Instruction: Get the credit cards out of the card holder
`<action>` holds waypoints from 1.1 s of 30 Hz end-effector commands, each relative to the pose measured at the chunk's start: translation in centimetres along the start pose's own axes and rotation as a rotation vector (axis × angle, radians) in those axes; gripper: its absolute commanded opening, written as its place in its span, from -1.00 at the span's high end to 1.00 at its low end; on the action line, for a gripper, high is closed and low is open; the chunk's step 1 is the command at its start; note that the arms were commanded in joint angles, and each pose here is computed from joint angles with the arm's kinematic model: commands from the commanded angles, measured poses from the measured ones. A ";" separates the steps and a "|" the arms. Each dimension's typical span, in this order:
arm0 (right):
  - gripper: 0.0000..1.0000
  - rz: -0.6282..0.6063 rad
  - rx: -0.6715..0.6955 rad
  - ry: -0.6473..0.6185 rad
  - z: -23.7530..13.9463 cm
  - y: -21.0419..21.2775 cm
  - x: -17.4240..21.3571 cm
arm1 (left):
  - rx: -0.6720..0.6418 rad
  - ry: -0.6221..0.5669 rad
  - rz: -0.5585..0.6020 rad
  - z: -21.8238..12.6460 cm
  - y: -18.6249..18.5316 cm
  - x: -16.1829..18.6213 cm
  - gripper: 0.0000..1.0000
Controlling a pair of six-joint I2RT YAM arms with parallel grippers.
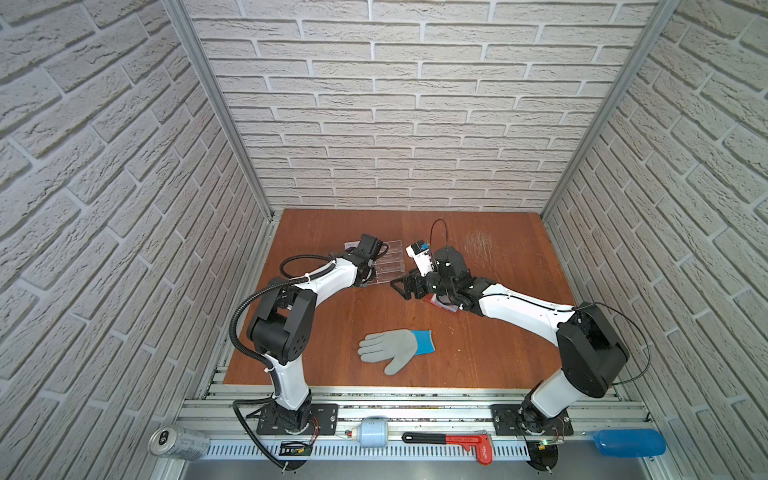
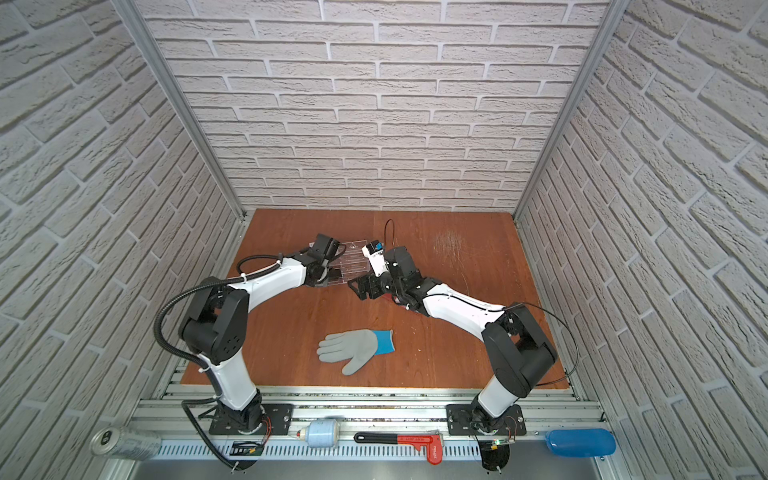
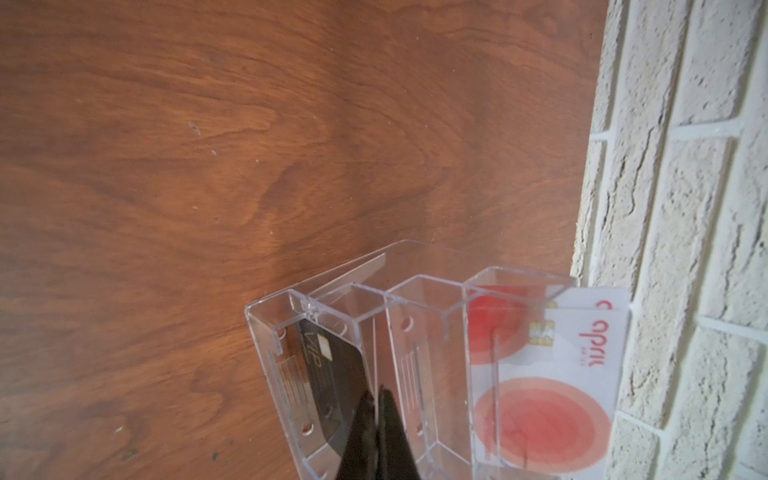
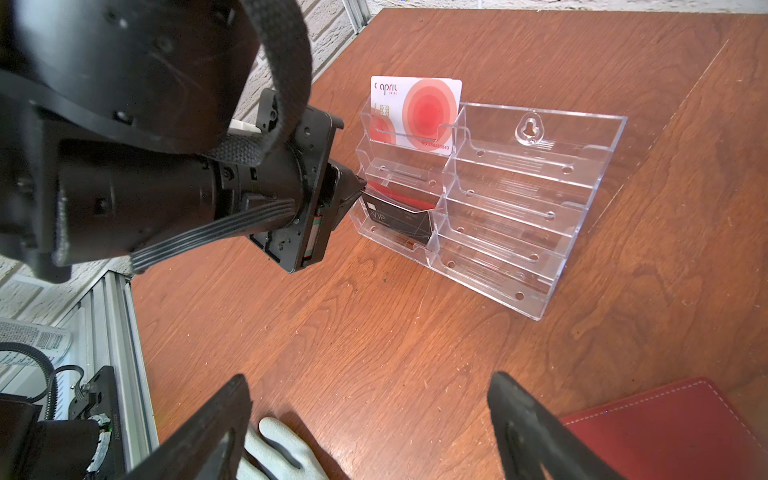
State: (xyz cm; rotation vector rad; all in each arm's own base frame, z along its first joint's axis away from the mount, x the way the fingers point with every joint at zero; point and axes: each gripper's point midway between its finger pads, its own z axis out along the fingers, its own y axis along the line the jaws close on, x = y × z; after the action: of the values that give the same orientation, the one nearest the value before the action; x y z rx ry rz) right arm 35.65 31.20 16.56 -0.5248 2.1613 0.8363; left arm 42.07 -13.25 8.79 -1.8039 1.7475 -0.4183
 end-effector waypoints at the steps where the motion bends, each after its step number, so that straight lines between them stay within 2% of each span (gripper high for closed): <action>1: -0.80 -0.014 -0.028 -0.026 0.1 0.8 -0.5 | 0.029 -0.033 -0.735 -0.3 -0.2 -1.1 0.96; 13: -0.80 -0.018 -0.029 -0.028 0.0 0.9 -0.6 | 0.038 -0.027 -0.725 -0.5 -1.2 -0.8 0.70; 33: -0.80 -0.024 -0.031 -0.031 -0.2 1.0 -0.7 | 0.072 -0.035 -0.679 -0.2 -3.5 -0.8 0.69</action>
State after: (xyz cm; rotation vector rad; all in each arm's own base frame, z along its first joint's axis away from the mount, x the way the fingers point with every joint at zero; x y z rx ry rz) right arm 35.64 31.21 16.56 -0.5260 2.1610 0.8361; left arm 44.25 -13.53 11.24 -1.7933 1.6842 -0.4682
